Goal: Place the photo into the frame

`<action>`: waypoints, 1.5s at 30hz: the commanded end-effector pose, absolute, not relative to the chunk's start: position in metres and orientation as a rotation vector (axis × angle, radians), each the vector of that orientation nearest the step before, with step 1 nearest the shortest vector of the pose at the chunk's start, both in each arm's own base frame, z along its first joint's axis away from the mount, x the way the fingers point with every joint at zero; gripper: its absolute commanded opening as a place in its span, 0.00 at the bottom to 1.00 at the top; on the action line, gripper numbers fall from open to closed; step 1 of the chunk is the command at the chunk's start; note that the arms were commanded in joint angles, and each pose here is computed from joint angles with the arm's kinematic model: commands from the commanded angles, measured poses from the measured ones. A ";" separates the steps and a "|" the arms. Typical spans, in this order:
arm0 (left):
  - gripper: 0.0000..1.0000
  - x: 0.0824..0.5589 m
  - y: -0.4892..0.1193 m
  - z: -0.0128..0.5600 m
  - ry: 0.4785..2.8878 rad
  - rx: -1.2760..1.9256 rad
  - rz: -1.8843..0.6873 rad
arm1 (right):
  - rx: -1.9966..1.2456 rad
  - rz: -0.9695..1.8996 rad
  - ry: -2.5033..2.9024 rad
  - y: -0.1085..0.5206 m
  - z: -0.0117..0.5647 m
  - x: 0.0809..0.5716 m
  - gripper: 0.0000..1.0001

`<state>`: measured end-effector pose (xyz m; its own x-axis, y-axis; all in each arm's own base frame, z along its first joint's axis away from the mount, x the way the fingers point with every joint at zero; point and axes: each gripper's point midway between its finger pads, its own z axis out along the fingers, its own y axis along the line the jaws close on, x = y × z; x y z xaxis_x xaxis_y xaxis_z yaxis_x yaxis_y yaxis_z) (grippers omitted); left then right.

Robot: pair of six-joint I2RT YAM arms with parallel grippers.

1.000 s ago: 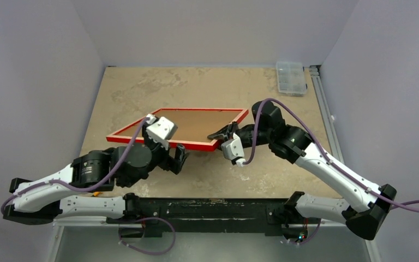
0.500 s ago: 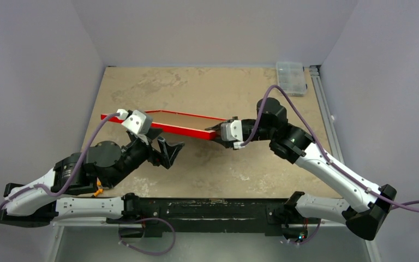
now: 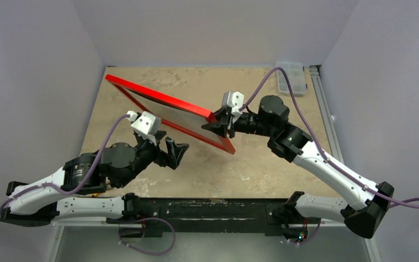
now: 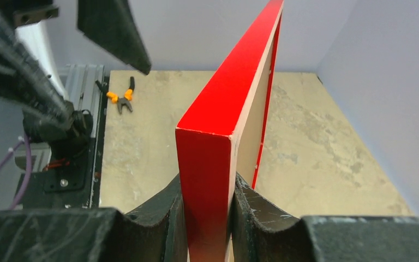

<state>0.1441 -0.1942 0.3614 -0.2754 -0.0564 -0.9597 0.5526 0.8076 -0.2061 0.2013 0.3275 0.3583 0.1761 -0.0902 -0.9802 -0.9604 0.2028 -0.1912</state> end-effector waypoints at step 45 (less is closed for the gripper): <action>0.87 0.191 -0.287 0.156 2.485 0.152 -0.563 | 0.214 0.746 2.382 0.140 0.058 0.360 0.43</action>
<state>0.1830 -0.2691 0.1568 -0.8207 -0.0050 -0.5713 0.2156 0.9233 -0.3178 0.3465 0.1752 0.0955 -0.8307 0.4273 -0.3568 -0.0023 0.6384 0.7697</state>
